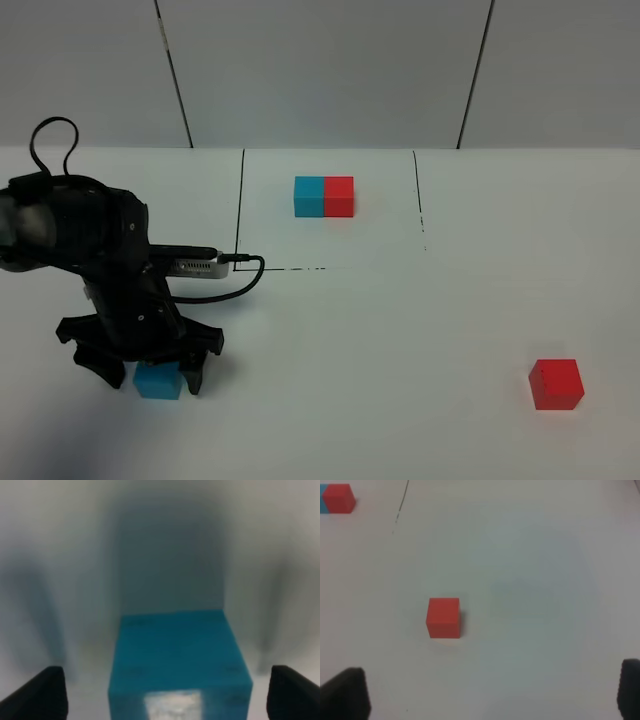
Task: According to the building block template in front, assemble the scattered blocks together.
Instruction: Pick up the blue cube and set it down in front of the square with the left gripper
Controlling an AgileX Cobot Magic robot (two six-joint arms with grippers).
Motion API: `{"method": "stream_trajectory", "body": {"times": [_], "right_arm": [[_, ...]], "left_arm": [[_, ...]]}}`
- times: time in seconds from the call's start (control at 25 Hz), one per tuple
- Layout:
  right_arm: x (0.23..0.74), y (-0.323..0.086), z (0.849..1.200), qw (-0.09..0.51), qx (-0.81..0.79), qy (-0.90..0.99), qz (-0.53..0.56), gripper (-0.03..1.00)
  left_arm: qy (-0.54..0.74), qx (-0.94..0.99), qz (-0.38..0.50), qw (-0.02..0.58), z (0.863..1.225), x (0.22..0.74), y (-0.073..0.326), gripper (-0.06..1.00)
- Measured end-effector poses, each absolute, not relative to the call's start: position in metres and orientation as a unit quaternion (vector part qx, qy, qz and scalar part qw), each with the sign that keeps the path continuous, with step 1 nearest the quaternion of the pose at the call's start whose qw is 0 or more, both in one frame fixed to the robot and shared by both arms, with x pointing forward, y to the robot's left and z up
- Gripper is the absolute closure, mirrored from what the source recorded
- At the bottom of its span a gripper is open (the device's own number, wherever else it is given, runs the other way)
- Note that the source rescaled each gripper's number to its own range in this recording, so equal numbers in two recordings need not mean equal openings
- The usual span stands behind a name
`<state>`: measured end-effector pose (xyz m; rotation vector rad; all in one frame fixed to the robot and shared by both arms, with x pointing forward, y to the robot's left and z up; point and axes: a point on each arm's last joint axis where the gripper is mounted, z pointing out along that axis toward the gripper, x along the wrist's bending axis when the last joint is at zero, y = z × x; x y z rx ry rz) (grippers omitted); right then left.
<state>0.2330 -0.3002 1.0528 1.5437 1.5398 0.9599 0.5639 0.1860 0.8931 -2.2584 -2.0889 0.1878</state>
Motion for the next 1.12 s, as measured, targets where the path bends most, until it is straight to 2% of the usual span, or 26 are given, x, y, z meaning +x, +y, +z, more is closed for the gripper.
{"method": "stream_trajectory", "body": {"times": [0.12, 0.2, 0.36, 0.44, 0.64, 0.8, 0.96, 1.12], "right_arm": [[0.233, -0.300, 1.053, 0.371, 0.602, 0.600, 0.374, -0.03], [0.233, -0.300, 1.053, 0.371, 0.602, 0.600, 0.374, -0.03], [0.233, -0.300, 1.053, 0.371, 0.602, 0.600, 0.374, -0.03], [0.233, -0.300, 1.053, 0.371, 0.602, 0.600, 0.374, -0.03], [0.233, -0.300, 1.053, 0.371, 0.602, 0.600, 0.374, -0.03], [0.233, -0.300, 1.053, 0.371, 0.602, 0.600, 0.374, -0.03], [0.233, -0.300, 1.053, 0.371, 0.602, 0.600, 0.374, -0.03], [0.233, -0.300, 1.053, 0.371, 0.602, 0.600, 0.374, -0.03]], "left_arm": [[-0.672, -0.738, 0.056, 0.024, 0.891, 0.564, 0.180, 0.29], [-0.669, -0.741, 0.055, 0.021, 0.891, 0.563, 0.177, 0.37], [-0.668, -0.742, 0.055, 0.024, 0.891, 0.563, 0.177, 0.72], [-0.667, -0.743, 0.056, 0.027, 0.891, 0.562, 0.176, 0.94], [-0.656, -0.751, 0.055, 0.049, 0.899, 0.563, 0.177, 0.94], [-0.601, -0.798, 0.024, 0.036, 0.944, 0.582, 0.175, 0.94], [-0.442, -0.897, -0.011, -0.012, 1.001, 0.597, 0.161, 0.94], [-0.239, -0.969, -0.041, -0.040, 1.021, 0.600, 0.125, 0.94]]}}
